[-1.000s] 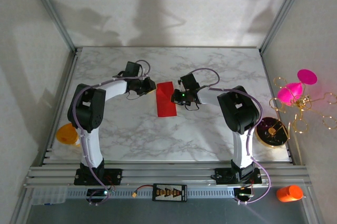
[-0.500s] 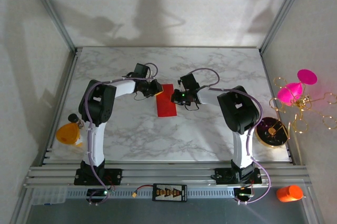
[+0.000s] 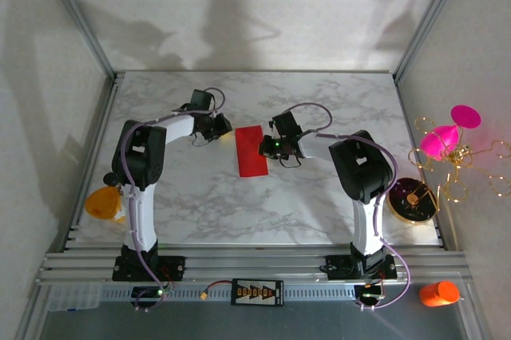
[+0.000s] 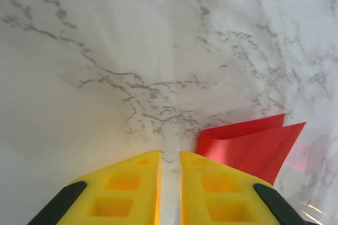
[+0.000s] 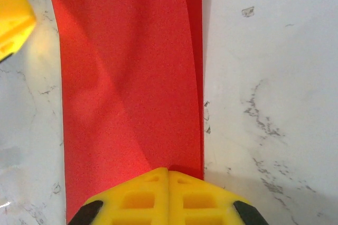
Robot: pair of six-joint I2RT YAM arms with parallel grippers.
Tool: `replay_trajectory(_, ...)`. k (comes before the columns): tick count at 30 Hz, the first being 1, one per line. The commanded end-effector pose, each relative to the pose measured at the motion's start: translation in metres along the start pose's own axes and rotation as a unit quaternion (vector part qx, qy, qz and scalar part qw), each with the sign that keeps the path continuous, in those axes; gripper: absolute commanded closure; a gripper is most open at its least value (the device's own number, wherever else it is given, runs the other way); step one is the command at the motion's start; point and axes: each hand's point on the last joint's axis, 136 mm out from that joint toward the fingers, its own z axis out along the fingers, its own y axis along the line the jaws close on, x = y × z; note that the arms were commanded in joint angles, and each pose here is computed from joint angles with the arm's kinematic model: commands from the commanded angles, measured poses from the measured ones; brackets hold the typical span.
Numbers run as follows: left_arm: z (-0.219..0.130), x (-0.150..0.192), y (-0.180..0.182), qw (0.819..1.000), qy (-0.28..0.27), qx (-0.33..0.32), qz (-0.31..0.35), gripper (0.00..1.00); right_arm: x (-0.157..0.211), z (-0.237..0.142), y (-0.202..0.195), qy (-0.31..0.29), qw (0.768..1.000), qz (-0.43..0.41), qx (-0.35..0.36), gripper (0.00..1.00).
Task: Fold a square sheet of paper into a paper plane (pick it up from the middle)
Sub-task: First fold the square sheet of paper in half at the center of the table.
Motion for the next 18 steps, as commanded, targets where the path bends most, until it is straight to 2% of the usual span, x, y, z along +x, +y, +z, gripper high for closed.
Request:
replay_trajectory(1, -0.022, -0.003, -0.045, 0.999, -0.021, 0.032, 0.031, 0.83, 0.114, 0.011, -0.145, 0.157, 0.953, 0.049, 0.253, 0.93)
replay_trajectory(6, -0.002, 0.009, -0.059, 0.998, -0.001, 0.037, 0.041, 0.82, 0.116, 0.011, -0.146, 0.159, 0.953, 0.048, 0.253, 0.93)
replay_trajectory(12, 0.024, 0.011, -0.045, 0.999, 0.015, 0.002, 0.035, 0.83, 0.118, 0.011, -0.146, 0.160, 0.953, 0.049, 0.251, 0.93)
replay_trajectory(18, 0.034, 0.008, -0.021, 0.999, 0.015, -0.041, 0.029, 0.82, 0.120, 0.011, -0.147, 0.161, 0.953, 0.050, 0.251, 0.93)
